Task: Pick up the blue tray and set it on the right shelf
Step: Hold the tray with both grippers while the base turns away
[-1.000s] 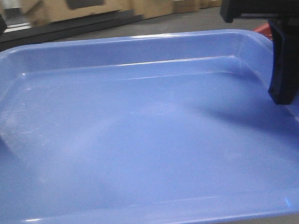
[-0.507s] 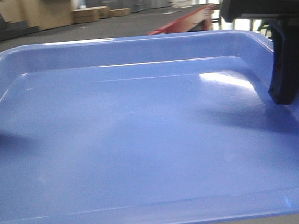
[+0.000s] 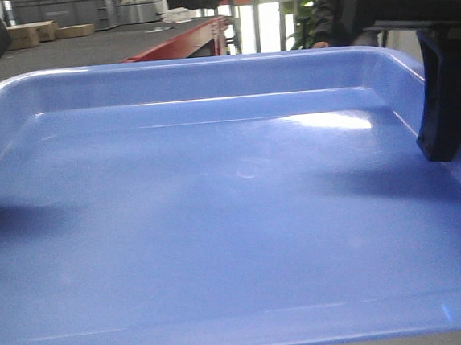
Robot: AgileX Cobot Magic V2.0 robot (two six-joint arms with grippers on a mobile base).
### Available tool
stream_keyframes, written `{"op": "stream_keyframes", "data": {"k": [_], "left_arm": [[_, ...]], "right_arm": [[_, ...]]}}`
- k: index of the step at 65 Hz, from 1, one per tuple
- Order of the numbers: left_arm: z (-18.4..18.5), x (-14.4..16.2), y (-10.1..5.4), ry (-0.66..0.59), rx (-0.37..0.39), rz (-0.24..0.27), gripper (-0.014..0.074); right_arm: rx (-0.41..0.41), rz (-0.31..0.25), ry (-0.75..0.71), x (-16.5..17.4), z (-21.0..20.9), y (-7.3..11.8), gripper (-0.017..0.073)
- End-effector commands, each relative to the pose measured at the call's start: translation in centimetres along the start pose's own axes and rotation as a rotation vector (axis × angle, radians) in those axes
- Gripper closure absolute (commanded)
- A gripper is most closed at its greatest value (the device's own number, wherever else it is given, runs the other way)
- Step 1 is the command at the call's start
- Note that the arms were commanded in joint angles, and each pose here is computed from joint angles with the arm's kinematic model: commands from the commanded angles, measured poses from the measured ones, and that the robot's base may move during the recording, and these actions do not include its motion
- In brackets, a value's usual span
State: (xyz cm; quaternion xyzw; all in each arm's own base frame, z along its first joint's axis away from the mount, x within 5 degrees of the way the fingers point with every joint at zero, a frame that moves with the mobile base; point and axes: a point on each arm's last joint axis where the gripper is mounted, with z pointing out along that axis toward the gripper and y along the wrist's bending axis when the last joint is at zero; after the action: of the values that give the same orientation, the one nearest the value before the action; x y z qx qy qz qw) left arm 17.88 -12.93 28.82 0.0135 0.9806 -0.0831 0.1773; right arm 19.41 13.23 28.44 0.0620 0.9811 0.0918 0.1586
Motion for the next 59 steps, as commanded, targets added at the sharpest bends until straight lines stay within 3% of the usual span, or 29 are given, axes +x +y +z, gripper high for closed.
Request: {"op": "stream_keyframes", "data": {"k": [1,57,59], "left_arm": [[-1.29,-0.44,-0.41,-0.06,0.043,-0.002,0.0538],[-1.29,-0.44,-0.41,-0.06,0.043,-0.002,0.0538],[-1.32,-0.22,-0.74,-0.057,0.049,0.015,0.0538]], "right_arm": [[-0.032,0.0,-0.069,-0.59,-1.27,0.1,0.0316],[-0.032,0.0,-0.069,-0.59,-1.27,0.1,0.0316],[-0.032,0.0,-0.069,-0.59,-1.27,0.1,0.0316]]}}
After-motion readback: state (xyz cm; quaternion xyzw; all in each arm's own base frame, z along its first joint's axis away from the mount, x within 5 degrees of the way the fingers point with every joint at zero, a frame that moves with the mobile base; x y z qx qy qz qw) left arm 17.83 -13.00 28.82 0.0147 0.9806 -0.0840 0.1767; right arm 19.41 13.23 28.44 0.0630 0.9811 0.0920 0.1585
